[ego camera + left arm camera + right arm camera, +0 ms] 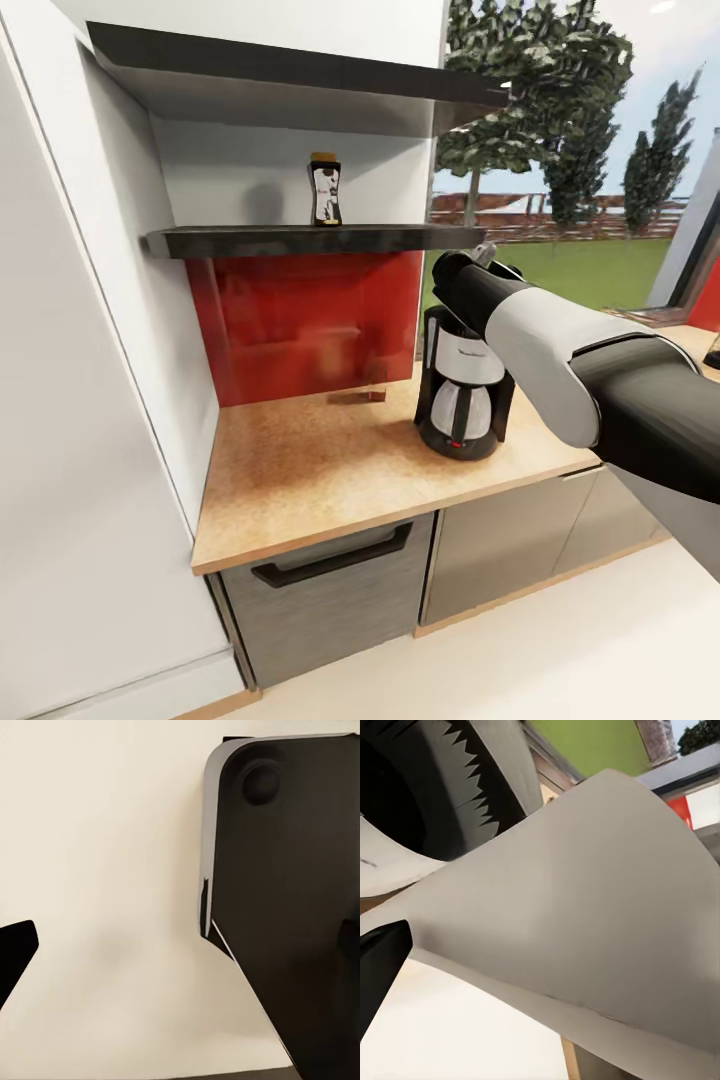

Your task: Set up a coffee station on the kitchen countertop: keep the coffee maker on the countertop, move the bottle of coffee from the kitchen shelf to the counter next to the coffee maker, place a paper coffee filter on top of the coffee maker, put the saucer next to the coffee maker with the coffee cup on the saucer, and place the electric kettle next to the coffee maker.

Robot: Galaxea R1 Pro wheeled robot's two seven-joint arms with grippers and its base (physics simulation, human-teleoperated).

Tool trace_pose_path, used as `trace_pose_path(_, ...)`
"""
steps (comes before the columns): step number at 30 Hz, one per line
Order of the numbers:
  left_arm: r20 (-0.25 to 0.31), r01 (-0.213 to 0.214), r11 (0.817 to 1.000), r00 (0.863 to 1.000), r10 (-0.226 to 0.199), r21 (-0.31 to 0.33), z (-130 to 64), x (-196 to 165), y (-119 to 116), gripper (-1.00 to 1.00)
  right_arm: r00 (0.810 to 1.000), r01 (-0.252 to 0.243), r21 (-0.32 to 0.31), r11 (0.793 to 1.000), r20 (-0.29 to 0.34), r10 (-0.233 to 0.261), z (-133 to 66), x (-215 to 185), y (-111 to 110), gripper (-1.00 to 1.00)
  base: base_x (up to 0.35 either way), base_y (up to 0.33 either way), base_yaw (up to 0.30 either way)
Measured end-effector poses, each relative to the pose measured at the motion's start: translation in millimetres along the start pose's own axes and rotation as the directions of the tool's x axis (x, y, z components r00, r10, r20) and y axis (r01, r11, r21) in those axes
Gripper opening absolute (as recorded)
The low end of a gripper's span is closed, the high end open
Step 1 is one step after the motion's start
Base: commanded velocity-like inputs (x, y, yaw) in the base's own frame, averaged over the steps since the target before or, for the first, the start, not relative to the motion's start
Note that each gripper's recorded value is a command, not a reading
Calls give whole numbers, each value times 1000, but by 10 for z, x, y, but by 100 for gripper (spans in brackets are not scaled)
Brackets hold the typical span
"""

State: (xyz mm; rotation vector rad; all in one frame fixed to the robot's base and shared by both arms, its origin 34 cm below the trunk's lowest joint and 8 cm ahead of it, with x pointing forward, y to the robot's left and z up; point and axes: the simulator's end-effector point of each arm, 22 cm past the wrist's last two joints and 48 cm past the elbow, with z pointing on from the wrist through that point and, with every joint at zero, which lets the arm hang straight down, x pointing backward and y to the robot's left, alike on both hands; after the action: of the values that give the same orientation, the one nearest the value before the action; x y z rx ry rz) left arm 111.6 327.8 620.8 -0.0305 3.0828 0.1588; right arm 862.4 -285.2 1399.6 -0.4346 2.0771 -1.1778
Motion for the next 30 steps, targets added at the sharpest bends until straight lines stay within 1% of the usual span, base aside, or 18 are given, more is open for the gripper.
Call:
trace_pose_path(4,0,0,1000,1000,0,-1,0,-1,3,100,1000,0,0,1000,0,0,2,1,4,-100,92,0,0)
trace_pose_path(13,-1,-2,1000,1000,2,0,0,2,-8,100,1000,5,-6,1000,-8,-5,31,34,46,-100,10,0,0)
trace_pose_path(23,-4,-2,1000,1000,2,0,0,10,-10,100,999,-5,-1,1000,-35,5,160,181,-37,-100,4,0,0)
trace_pose_path(30,-3,-3,1000,1000,3,0,-1,10,-9,100,999,-8,3,1000,-42,8,191,221,-71,-100,115,0,0)
